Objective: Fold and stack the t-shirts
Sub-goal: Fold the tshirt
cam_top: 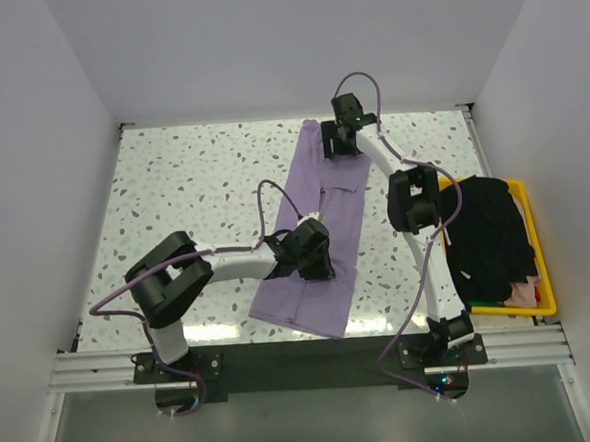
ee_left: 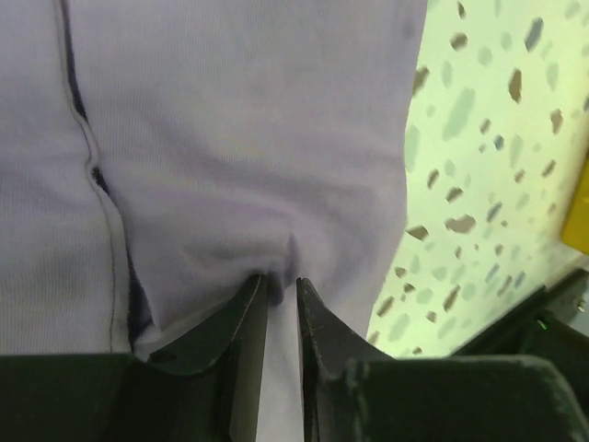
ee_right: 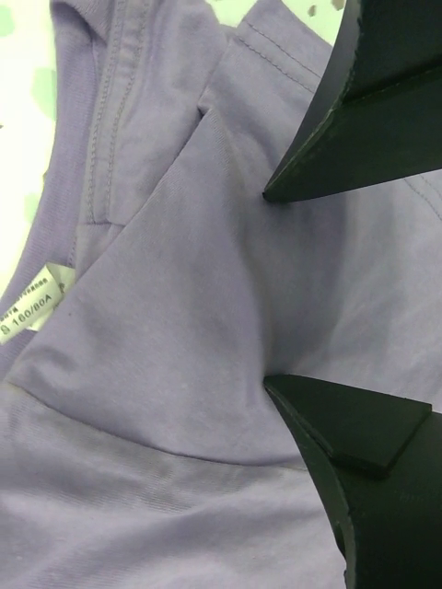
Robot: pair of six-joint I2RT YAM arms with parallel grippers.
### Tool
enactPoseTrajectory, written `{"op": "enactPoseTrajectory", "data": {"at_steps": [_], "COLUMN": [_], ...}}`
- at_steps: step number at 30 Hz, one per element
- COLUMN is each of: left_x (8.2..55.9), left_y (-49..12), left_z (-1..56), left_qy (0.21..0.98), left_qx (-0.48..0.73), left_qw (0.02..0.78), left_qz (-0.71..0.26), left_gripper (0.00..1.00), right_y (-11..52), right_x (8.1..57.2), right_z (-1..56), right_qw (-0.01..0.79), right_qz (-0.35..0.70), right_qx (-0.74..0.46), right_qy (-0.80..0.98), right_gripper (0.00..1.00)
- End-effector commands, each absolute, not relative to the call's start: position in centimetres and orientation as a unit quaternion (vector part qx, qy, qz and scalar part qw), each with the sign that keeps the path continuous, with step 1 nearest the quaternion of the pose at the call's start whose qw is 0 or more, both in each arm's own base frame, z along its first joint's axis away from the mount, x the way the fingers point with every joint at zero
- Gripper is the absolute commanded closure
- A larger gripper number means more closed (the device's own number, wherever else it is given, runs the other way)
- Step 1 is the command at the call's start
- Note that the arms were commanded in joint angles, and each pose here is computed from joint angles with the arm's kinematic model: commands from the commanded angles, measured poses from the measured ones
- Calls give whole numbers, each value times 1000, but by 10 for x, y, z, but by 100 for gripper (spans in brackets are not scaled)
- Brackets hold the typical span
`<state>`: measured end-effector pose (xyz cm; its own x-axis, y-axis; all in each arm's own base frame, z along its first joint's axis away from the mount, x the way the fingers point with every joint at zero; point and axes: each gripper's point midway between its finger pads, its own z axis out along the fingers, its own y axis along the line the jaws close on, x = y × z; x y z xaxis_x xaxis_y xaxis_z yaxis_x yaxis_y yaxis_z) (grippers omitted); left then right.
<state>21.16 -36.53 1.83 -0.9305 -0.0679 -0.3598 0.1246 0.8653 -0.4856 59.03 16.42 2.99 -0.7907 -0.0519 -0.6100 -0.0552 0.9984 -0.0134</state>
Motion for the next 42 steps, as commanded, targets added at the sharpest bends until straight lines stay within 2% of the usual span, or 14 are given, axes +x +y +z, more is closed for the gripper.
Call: {"op": "enactPoseTrajectory", "data": {"at_steps": [1, 5, 10, 14, 19, 23, 29, 42], "left_x": [182, 182, 201, 227, 250, 265, 270, 265], "left_y": [-387, -407, -411, -372, -317, -272, -252, -235], "left_z": [16, 45, 87, 110, 124, 141, 163, 156], "left_qy": [945, 923, 906, 907, 906, 904, 902, 905], "left_qx": [-8, -17, -1, -12, -29, -41, -28, -20], "left_qw": [112, 106, 155, 210, 263, 306, 336, 343], "left_qz": [-307, -369, -393, -366, -330, -295, -271, -250], "left_gripper": [75, 67, 60, 58, 56, 55, 55, 54], "right_y": [181, 193, 198, 193, 196, 209, 228, 246], "right_x": [604, 619, 632, 628, 602, 572, 538, 534], "right_z": [25, 30, 60, 132, 176, 150, 77, 7], "right_qw": [341, 372, 411, 457, 468, 418, 346, 275], "right_qz": [27, 45, 47, 42, 52, 51, 59, 63], "right_qx": [-62, -69, -66, -46, -16, -23, -30, -83], "right_qy": [938, 925, 908, 887, 882, 907, 936, 956], "right_gripper": [20, 19, 17, 14, 11, 11, 12, 14]}}
